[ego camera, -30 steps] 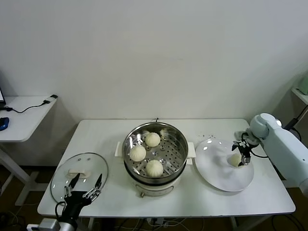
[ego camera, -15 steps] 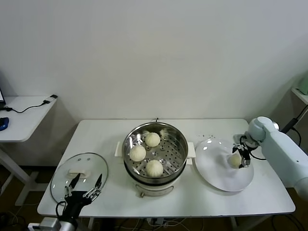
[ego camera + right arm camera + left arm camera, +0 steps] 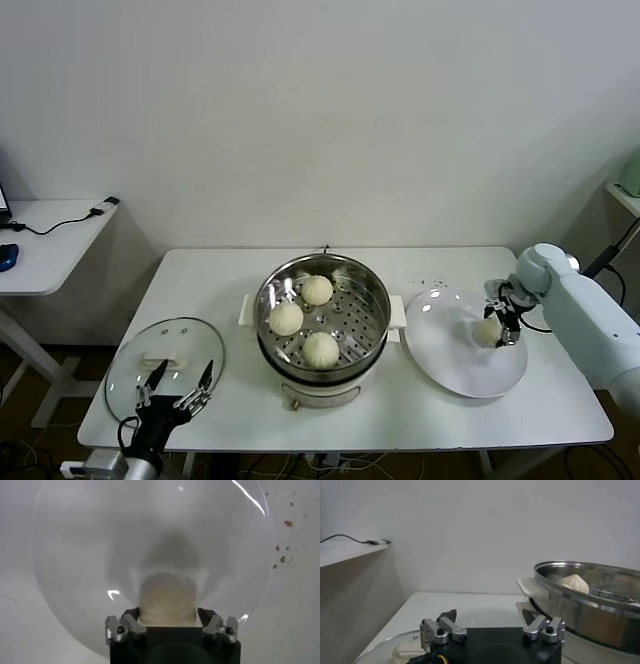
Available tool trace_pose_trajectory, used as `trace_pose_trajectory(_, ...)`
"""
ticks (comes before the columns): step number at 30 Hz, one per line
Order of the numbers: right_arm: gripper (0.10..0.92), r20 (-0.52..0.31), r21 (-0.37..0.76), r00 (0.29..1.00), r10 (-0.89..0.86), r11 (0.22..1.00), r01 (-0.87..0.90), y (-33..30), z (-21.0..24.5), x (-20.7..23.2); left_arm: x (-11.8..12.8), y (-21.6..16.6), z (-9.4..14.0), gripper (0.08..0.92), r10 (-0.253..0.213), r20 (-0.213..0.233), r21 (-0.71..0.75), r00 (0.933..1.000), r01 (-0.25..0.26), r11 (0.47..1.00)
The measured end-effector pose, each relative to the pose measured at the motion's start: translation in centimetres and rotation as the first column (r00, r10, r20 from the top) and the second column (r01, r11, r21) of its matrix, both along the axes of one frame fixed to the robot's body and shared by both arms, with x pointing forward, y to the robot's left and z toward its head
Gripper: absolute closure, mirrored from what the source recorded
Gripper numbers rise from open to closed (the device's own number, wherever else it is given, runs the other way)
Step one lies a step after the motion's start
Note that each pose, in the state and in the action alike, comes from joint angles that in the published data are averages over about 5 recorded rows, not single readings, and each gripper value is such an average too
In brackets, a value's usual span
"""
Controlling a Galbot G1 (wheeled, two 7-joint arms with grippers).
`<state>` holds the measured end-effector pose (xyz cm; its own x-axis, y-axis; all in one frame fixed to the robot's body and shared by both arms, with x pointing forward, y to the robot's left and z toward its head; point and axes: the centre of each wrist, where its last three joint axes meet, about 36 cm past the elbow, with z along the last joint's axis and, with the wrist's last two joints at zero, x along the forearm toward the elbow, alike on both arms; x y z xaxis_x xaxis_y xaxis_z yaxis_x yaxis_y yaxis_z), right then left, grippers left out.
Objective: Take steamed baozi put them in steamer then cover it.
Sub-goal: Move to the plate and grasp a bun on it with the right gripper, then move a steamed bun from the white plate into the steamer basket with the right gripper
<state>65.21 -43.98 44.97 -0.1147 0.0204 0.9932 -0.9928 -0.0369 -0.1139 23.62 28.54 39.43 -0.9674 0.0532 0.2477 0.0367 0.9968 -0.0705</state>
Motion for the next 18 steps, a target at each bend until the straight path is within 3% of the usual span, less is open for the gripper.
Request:
trace_pose_trajectory(8, 0.439, 0.008, 0.009, 1.000, -0.010, 1.000, 0.010, -0.2, 0.9, -0.1, 0.0, -0.1, 0.0, 0.177, -0.004, 0.000, -0.002, 1.0000, 0.004, 1.000)
trace_pose_trajectory(18, 0.445, 0.066, 0.071, 0.998, 0.015, 0.997, -0.020, 3.0, 6.6, 1.2, 0.1, 0.1, 0.0, 0.177, -0.007, 0.000, 0.024, 1.0000, 0.007, 1.000)
